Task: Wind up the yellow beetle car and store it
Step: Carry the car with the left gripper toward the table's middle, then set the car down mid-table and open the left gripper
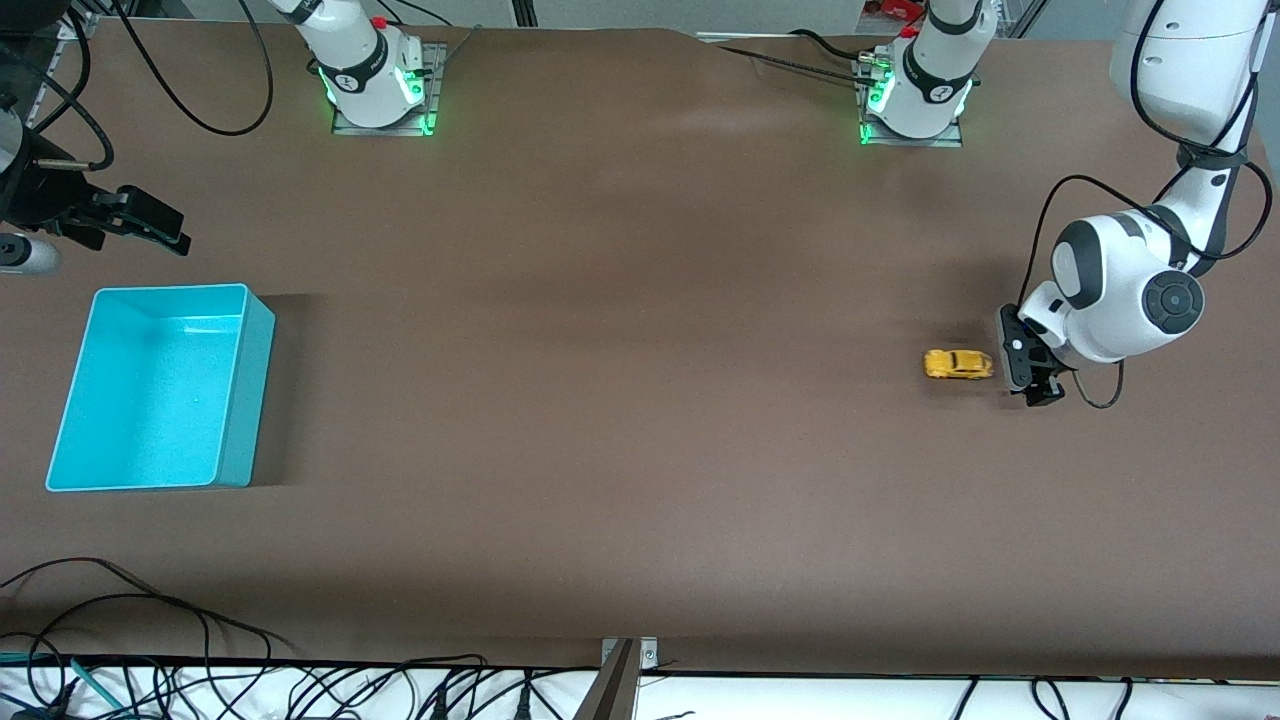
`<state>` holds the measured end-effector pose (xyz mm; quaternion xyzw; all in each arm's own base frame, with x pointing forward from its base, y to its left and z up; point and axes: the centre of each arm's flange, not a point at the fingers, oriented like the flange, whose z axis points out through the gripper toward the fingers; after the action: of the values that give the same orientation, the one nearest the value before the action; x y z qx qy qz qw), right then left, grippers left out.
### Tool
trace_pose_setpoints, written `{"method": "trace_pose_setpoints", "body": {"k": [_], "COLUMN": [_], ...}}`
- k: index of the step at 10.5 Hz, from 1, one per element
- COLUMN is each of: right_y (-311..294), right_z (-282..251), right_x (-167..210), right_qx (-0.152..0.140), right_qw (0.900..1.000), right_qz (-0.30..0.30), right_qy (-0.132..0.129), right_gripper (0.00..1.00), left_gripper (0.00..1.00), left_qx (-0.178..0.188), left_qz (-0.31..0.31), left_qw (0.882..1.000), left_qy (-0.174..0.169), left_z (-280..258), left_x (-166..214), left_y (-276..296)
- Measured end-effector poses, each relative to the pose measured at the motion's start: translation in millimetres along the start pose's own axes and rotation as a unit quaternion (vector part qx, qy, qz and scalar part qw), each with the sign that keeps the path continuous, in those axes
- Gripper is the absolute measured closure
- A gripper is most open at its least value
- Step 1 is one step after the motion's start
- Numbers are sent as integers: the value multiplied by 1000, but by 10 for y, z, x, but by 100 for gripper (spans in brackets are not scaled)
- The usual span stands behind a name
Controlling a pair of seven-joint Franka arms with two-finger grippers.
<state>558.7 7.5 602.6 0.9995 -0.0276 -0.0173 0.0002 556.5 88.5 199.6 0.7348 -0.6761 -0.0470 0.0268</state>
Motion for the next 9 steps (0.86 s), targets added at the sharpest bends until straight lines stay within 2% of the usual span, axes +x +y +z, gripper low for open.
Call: {"method": "trace_pose_setpoints", "body": {"k": [4, 9], "right_y": [0, 0], "right_z": [0, 0], "right_x": [0, 0], "right_qx": [0, 0], "right_qw": [1000, 1000], "right_qz": [0, 0], "right_qy": [0, 0], "right_gripper": [0, 0], "left_gripper": [0, 0], "left_qx": [3, 24], "left_qz": [-1, -3], "left_qw": [1000, 1000], "left_qy": [1, 4], "left_z": [-34, -266], "left_x": [2, 3], "left_y": [-22, -71]}}
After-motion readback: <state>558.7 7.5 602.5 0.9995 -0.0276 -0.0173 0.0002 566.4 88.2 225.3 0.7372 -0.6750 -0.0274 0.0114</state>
